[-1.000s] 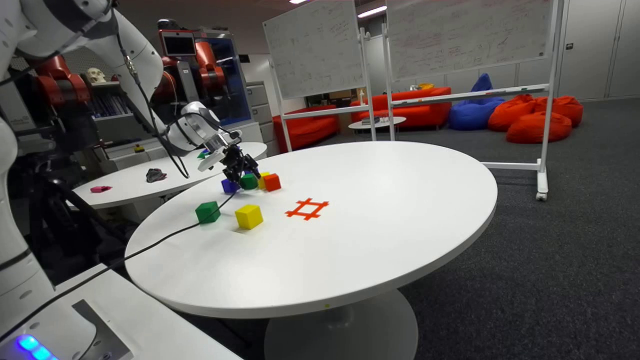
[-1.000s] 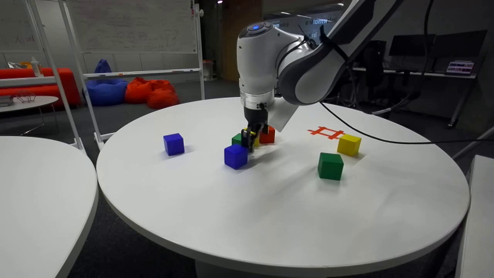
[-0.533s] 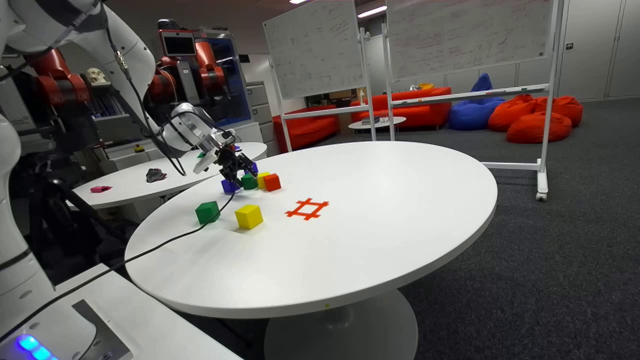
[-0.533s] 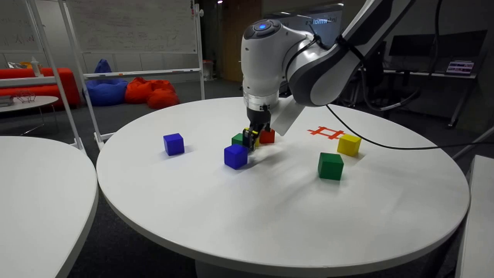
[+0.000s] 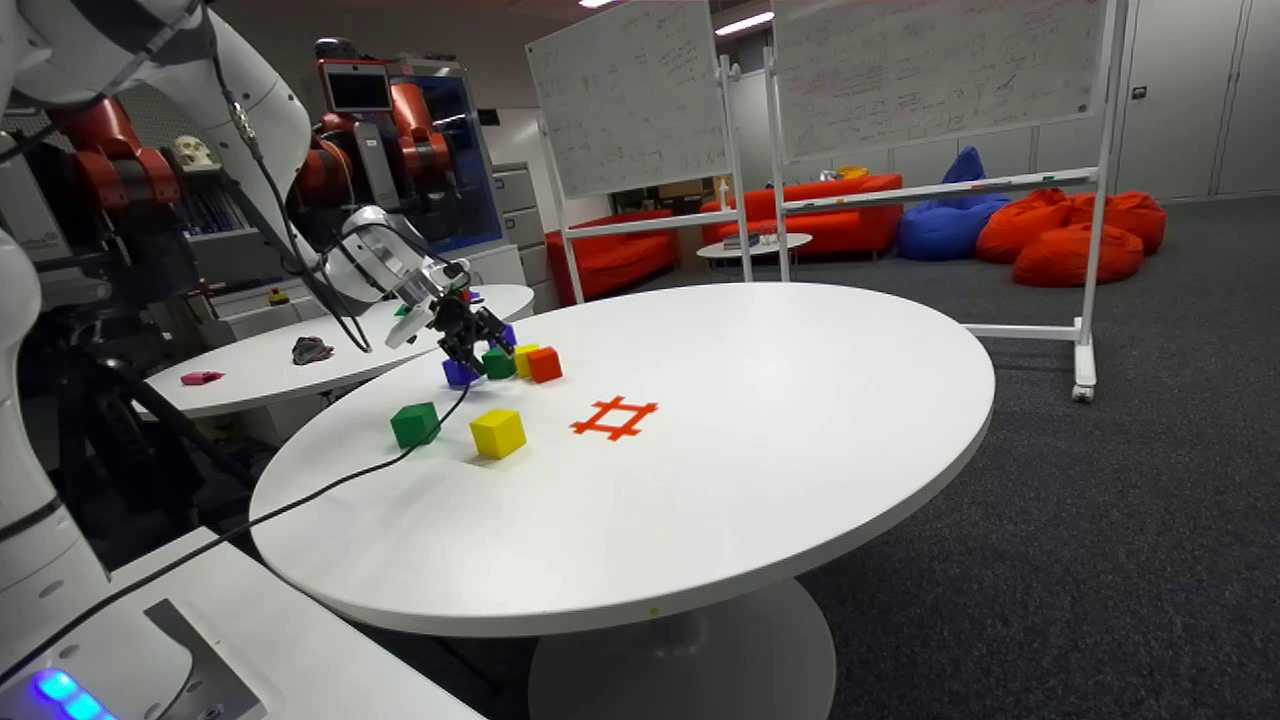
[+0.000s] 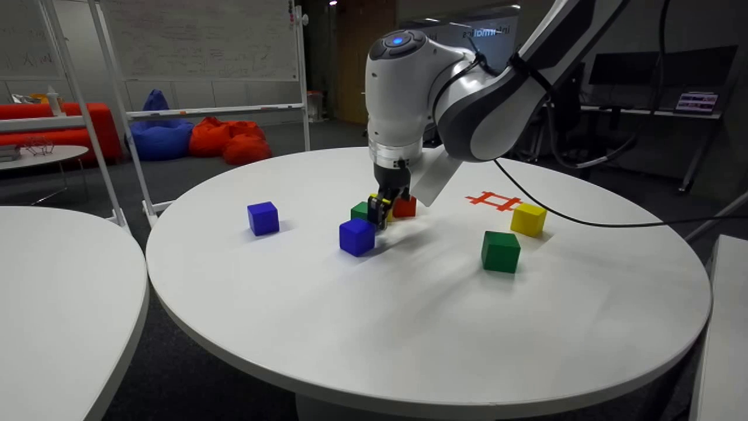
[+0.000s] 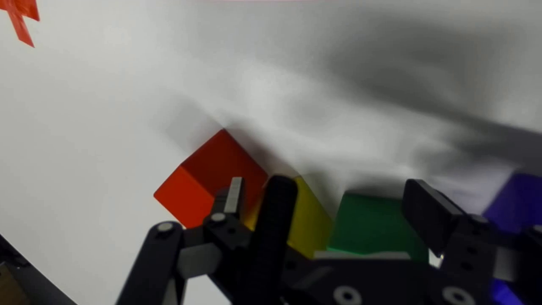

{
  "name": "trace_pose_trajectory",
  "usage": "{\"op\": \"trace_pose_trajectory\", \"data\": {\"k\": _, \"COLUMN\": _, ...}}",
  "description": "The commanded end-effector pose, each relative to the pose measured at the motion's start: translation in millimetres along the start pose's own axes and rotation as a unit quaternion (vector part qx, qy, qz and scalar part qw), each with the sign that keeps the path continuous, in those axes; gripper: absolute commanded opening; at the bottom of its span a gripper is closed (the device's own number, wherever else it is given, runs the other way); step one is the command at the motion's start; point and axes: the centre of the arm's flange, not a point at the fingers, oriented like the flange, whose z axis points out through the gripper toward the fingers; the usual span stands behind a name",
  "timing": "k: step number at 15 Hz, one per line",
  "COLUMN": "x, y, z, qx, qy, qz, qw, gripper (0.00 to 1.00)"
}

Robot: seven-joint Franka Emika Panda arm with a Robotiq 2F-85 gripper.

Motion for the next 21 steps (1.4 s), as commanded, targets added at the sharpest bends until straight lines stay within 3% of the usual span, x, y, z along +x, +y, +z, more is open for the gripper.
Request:
{"op": "trace_pose_trajectory", "data": {"k": 1, "x": -2.1, "y": 2.8, "z": -6.1, "qx": 0.008, "qy": 0.016, "qz": 0.003, "qw": 0.9998, "gripper": 0.74}}
{"op": "trace_pose_trajectory", "data": {"k": 11, "x": -2.8, "y": 3.1, "z": -12.8, "qx": -0.008, "qy": 0.051, "qz": 0.025, "qw": 0.9984, "gripper": 0.0}}
{"op": "trace_pose_trajectory", "data": {"k": 15, "x": -2.4, "y": -2.7, "z": -10.8, "qx": -0.015, "qy": 0.055, "qz": 0.006, "qw": 0.9983, "gripper": 0.0}}
{"op": "trace_pose_trajectory", "data": {"k": 21, "x": 2.0, "y": 16.7, "z": -3.6, "qx": -0.016, "qy": 0.055, "qz": 0.015, "qw": 0.9982, "gripper": 0.0}}
